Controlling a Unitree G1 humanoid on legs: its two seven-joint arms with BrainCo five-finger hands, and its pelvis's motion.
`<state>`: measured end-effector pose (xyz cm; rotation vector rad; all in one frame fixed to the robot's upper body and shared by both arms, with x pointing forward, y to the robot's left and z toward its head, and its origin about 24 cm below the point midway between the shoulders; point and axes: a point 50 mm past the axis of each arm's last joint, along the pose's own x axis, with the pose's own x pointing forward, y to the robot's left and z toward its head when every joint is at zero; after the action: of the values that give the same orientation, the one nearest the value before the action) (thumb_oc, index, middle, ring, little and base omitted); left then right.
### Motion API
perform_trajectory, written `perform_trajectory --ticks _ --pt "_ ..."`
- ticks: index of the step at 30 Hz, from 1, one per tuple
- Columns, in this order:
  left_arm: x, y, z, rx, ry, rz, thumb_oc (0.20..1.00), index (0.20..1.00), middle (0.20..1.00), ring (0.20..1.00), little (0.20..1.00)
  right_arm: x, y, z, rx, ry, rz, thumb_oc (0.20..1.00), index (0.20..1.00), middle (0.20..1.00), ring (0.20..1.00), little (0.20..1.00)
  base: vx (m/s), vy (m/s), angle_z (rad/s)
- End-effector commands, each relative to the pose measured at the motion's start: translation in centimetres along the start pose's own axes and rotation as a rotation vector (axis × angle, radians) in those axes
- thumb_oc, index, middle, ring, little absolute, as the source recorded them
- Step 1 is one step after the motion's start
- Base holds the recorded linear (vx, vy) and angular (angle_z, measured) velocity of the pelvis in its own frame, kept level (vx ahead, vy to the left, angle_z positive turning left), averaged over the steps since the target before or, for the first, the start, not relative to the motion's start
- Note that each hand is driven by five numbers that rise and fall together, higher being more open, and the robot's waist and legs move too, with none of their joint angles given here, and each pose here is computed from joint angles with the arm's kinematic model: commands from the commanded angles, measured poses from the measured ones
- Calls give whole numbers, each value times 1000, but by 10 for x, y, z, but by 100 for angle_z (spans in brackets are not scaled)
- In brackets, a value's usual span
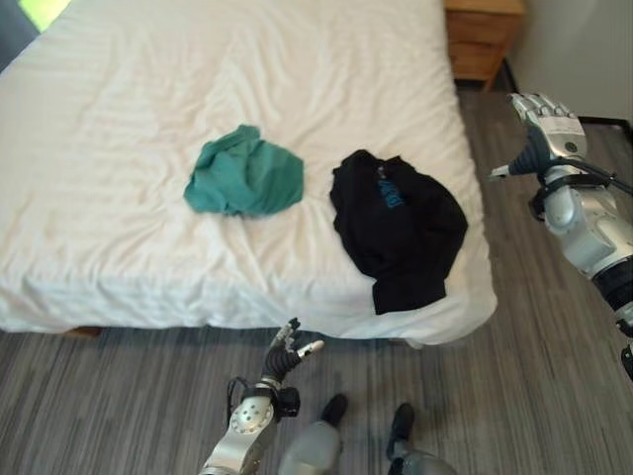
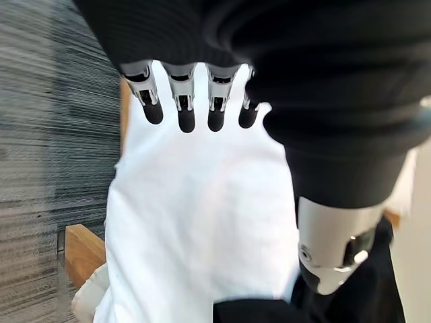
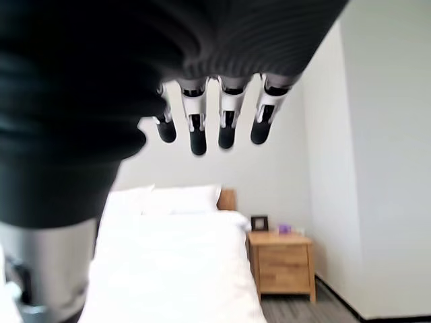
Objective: Pick up bed clothes into laundry basket.
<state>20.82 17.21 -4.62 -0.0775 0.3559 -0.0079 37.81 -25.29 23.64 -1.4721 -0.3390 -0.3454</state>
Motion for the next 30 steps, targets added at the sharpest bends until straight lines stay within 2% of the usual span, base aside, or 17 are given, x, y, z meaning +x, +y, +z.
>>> perform_trajectory --ticks 1,3,11,12,13,14,15,16,17,18,22,24,25,26,27,29,30 --pt "8 -7 18 12 -79 -64 1000 1000 1000 1000 1000 6 -17 0 26 -19 -52 1000 1000 1000 1000 1000 65 15 37" --pt "9 -12 14 45 -58 -101 1000 1000 1000 1000 1000 -1 9 -14 21 61 26 1000 1000 1000 1000 1000 59 -22 24" --pt "9 -14 -3 52 9 -96 1000 1000 1000 1000 1000 -20 54 -32 14 193 166 1000 1000 1000 1000 1000 52 -19 45" --pt "5 -8 -12 41 41 -64 1000 1000 1000 1000 1000 -41 85 -40 -10 246 279 1000 1000 1000 1000 1000 79 -26 26" --pt "3 -5 -14 45 46 -50 1000 1000 1000 1000 1000 -52 99 -44 -21 272 335 1000 1000 1000 1000 1000 122 -25 21" --pt "3 3 -13 64 46 -17 1000 1000 1000 1000 1000 -82 133 -39 29 308 454 200 200 200 200 200 70 -6 19" --pt "2 3 -13 65 46 -17 1000 1000 1000 1000 1000 -83 133 -39 30 309 454 200 200 200 200 200 65 2 23" --pt "4 6 -8 74 26 0 1000 1000 1000 1000 1000 -102 151 -37 57 333 517 200 200 200 200 200 81 9 12" --pt "11 16 17 98 -75 45 1000 1000 1000 1000 1000 -146 179 -39 121 413 632 200 200 200 200 200 80 9 0" --pt "11 16 17 99 -74 45 1000 1000 1000 1000 1000 -147 180 -39 122 413 632 200 200 200 200 200 93 13 -9" --pt "22 34 84 256 -333 150 1000 1000 1000 1000 1000 -241 207 -65 165 632 815 200 200 200 200 200 90 18 -8" --pt "27 33 125 350 -484 181 1000 1000 1000 1000 1000 -273 211 -74 170 717 869 200 200 200 200 200 59 20 -2" --pt "27 33 125 350 -484 181 1000 1000 1000 1000 1000 -273 211 -74 170 717 869 200 200 200 200 200 39 56 -11" --pt "36 29 162 497 -602 220 1000 1000 1000 1000 1000 -306 213 -81 144 785 950 200 200 200 200 200 41 51 -17" --pt "42 26 179 596 -649 247 1000 1000 1000 1000 1000 -323 213 -84 136 820 989 200 200 200 200 200 35 76 -19" --pt "57 23 203 771 -688 311 1000 1000 1000 1000 1000 -339 212 -88 110 839 1028 200 200 200 200 200 -7 77 -33" --pt "71 27 225 922 -694 399 1000 1000 1000 1000 1000 -349 211 -89 82 833 1057 200 200 200 200 200 -20 66 -47"
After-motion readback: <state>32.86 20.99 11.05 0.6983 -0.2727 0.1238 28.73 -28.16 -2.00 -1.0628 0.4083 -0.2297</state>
